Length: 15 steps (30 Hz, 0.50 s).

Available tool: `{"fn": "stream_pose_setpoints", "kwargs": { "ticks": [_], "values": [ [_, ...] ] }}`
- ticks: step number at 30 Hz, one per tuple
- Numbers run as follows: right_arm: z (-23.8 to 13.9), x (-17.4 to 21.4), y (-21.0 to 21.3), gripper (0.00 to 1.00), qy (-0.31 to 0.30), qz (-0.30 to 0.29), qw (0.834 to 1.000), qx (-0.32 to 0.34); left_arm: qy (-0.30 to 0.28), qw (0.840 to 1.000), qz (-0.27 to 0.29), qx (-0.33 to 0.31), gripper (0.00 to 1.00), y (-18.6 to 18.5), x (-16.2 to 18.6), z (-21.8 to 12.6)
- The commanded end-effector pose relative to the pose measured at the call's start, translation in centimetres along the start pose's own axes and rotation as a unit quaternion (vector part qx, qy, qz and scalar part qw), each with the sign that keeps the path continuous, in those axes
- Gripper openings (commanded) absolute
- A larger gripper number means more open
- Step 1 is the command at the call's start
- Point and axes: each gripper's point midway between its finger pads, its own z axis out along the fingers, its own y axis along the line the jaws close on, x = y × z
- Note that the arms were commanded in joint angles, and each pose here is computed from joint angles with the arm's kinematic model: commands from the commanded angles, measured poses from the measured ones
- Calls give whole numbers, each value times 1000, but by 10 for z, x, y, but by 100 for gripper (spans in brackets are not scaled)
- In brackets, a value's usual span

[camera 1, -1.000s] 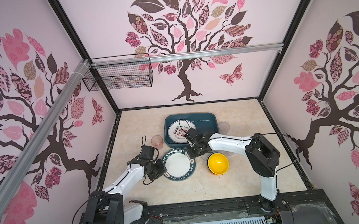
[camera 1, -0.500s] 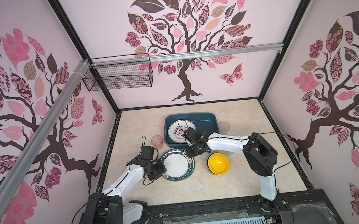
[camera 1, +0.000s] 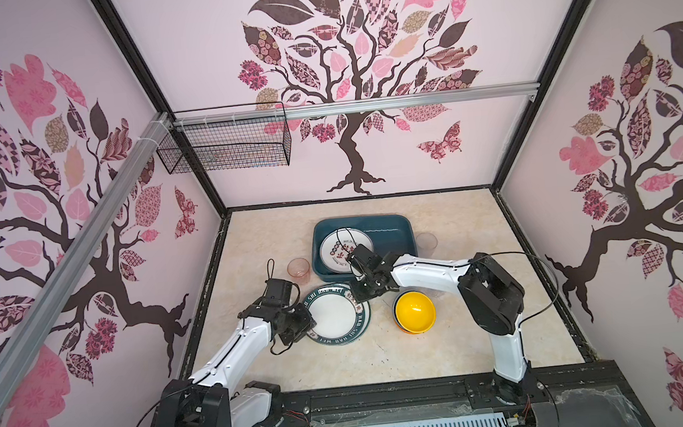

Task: Place the mixed dishes into the plastic bin
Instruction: 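Close right gripper on the stack rim by the bin while left gripper pinches near edge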

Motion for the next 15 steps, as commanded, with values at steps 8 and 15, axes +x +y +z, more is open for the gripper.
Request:
{"fn": "stream_pose_setpoints", "kwargs": {
  "ticks": [8, 15],
  "values": [
    [35, 48, -5, 12, 84, -4, 996, 6, 2, 1000, -5, -15, 21, 9, 9, -6],
    [37, 50, -6, 12, 86, -2, 996, 6, 2, 1000, -4, -11, 11, 7, 9, -10]
  ]
}}
